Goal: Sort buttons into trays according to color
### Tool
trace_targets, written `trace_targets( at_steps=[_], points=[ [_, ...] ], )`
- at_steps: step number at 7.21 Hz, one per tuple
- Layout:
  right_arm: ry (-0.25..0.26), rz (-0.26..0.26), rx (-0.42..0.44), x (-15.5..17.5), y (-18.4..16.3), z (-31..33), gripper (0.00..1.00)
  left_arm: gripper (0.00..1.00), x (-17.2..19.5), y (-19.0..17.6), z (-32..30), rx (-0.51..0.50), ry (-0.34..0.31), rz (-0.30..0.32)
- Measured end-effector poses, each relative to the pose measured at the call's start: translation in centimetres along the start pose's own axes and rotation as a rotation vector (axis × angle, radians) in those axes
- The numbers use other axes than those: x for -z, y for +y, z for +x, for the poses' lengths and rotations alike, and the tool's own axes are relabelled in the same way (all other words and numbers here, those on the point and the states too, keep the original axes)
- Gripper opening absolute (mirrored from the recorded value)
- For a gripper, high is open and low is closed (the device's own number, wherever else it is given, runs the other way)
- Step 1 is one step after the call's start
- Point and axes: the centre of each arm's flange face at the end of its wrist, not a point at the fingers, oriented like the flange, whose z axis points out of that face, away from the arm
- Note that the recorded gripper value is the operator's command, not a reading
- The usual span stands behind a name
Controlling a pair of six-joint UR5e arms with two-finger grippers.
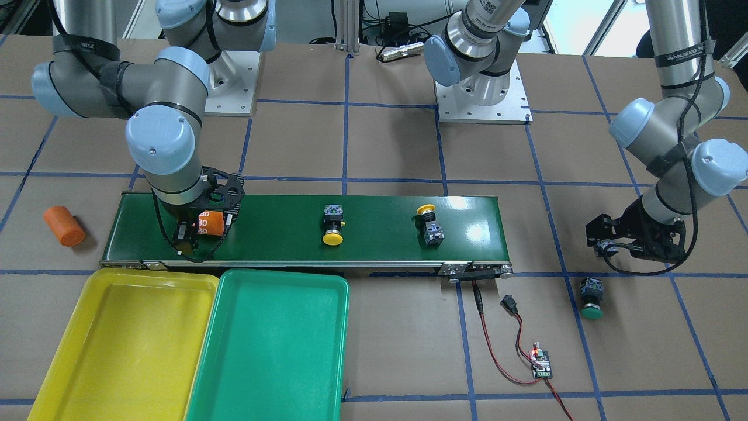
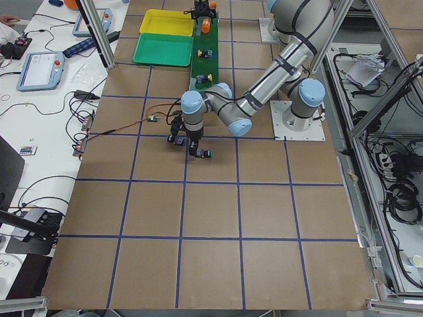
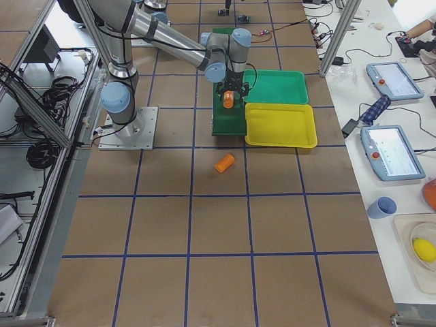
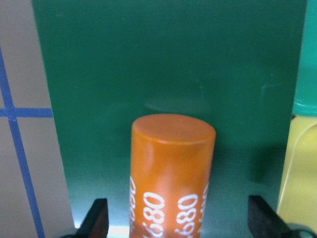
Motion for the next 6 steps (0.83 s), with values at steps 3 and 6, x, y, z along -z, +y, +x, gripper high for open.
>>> trace_targets(
  at_steps=[3,6],
  points=[
    [0.009,0.001,0.058,0.2,-1.3,-0.1,1.0,0.0,-1.7,0.4,-1.1,-0.008,0.019,-0.018],
    [0.018,0.001,0.054,0.4,-1.3,0.1,1.0,0.0,-1.8,0.1,-1.0,-0.037,0.022,-0.02]
  ],
)
